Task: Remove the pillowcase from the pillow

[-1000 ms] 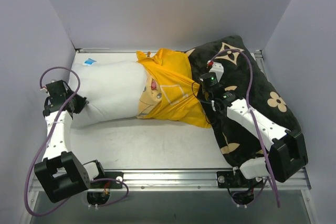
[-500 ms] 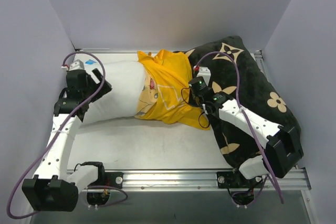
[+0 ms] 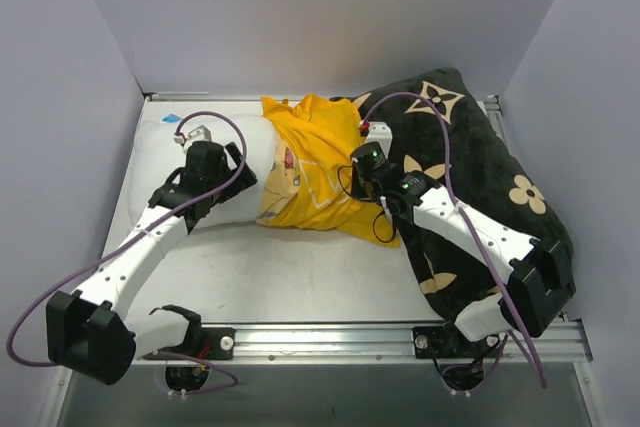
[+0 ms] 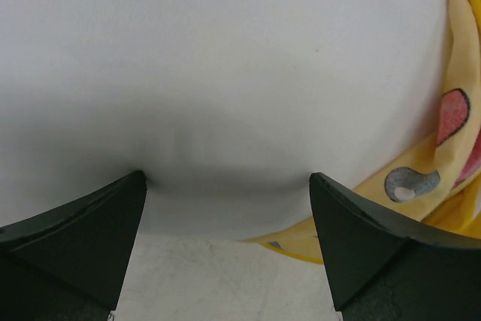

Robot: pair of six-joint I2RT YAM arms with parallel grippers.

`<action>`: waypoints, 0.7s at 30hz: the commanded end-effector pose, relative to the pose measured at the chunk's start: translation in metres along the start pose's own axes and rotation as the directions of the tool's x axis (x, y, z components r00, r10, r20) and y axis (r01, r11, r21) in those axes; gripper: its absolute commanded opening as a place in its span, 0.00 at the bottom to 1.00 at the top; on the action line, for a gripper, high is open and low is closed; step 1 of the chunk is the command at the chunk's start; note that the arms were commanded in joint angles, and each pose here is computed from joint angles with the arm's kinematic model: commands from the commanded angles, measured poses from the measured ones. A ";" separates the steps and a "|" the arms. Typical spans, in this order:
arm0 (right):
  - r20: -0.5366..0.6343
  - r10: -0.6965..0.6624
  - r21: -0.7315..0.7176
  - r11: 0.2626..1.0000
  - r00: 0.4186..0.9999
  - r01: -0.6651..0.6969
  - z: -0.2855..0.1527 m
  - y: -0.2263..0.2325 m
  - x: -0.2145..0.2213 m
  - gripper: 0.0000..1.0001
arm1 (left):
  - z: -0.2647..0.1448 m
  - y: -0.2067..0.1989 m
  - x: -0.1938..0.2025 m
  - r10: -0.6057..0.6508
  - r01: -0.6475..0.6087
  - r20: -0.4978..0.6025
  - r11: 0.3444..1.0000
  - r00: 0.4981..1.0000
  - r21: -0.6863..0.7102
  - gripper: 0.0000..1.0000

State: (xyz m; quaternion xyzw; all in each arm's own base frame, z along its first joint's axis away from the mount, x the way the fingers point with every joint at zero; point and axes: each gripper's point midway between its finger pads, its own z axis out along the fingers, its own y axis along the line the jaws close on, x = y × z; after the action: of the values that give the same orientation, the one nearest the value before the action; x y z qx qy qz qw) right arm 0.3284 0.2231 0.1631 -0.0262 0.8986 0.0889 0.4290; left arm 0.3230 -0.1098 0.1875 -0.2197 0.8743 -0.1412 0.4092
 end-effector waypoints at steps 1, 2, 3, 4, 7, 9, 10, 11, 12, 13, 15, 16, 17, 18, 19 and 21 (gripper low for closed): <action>0.027 -0.015 -0.018 1.000 1.000 0.016 -0.012 0.008 -0.015 0.00 | 0.020 -0.012 -0.011 -0.090 0.087 0.080 0.995 0.993 0.042 0.97; 0.027 -0.021 -0.026 0.999 0.999 0.021 -0.013 0.012 -0.015 0.00 | 0.027 -0.012 -0.008 -0.103 0.100 0.076 0.994 0.992 0.046 0.97; 0.025 -0.026 -0.029 0.999 0.999 0.026 -0.013 0.014 -0.015 0.00 | 0.031 -0.018 -0.014 -0.118 0.111 0.099 0.991 0.988 0.079 0.97; 0.020 -0.036 -0.031 0.999 0.999 0.037 -0.012 0.016 -0.013 0.00 | 0.036 -0.016 -0.009 -0.123 0.116 0.091 0.990 0.988 0.074 0.98; 0.019 -0.047 -0.042 0.998 0.999 0.048 -0.013 0.022 -0.013 0.00 | 0.053 -0.018 -0.003 -0.119 0.114 0.072 0.991 0.990 0.073 0.97; 0.018 -0.057 -0.056 0.997 0.998 0.058 -0.014 0.027 -0.013 0.00 | 0.064 -0.015 0.003 -0.115 0.112 0.050 0.992 0.992 0.059 0.80; 0.016 -0.061 -0.059 0.996 0.998 0.062 -0.014 0.029 -0.013 0.00 | 0.067 -0.013 0.006 -0.119 0.117 0.042 0.991 0.992 0.058 0.64; 0.016 -0.068 -0.068 0.995 0.998 0.068 -0.015 0.031 -0.014 0.00 | 0.071 -0.012 0.010 -0.123 0.121 0.027 0.991 0.992 0.060 0.55; 0.015 -0.074 -0.073 0.994 0.997 0.075 -0.016 0.035 -0.016 0.00 | 0.073 -0.012 0.009 -0.128 0.126 0.024 0.990 0.991 0.064 0.37; 0.015 -0.080 -0.079 0.994 0.997 0.081 -0.016 0.037 -0.017 0.00 | 0.074 -0.009 0.009 -0.130 0.129 0.023 0.990 0.991 0.060 0.25; 0.032 -0.095 -0.103 0.990 0.995 0.098 -0.020 0.047 -0.029 0.00 | 0.073 -0.006 0.006 -0.127 0.126 0.025 0.991 0.992 0.038 0.00; 0.031 -0.104 -0.111 0.988 0.994 0.107 -0.017 0.052 -0.033 0.00 | 0.071 -0.007 0.004 -0.124 0.123 0.029 0.992 0.992 0.038 0.00; 0.025 -0.127 -0.144 0.981 0.992 0.129 -0.017 0.061 -0.036 0.00 | 0.068 -0.007 0.000 -0.117 0.115 0.040 0.993 0.992 0.040 0.00; 0.018 -0.140 -0.179 0.974 0.990 0.141 -0.018 0.071 -0.040 0.00 | 0.066 -0.003 -0.002 -0.115 0.114 0.050 0.993 0.992 0.019 0.00; 0.033 -0.148 -0.227 0.962 0.988 0.152 -0.016 0.092 -0.054 0.02 | 0.064 -0.003 -0.003 -0.117 0.116 0.055 0.993 0.992 0.016 0.00; -0.004 -0.214 -0.314 0.928 0.977 0.202 -0.020 0.117 -0.050 0.15 | 0.057 -0.002 -0.010 -0.129 0.129 0.070 0.992 0.989 0.010 0.00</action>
State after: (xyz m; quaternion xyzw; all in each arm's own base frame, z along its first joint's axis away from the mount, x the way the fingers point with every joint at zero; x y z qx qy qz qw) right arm 0.3412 0.2972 0.2141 -0.1194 0.8845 0.1389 0.4290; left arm 0.3718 -0.1242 0.1492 -0.2633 0.8497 -0.1821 0.4190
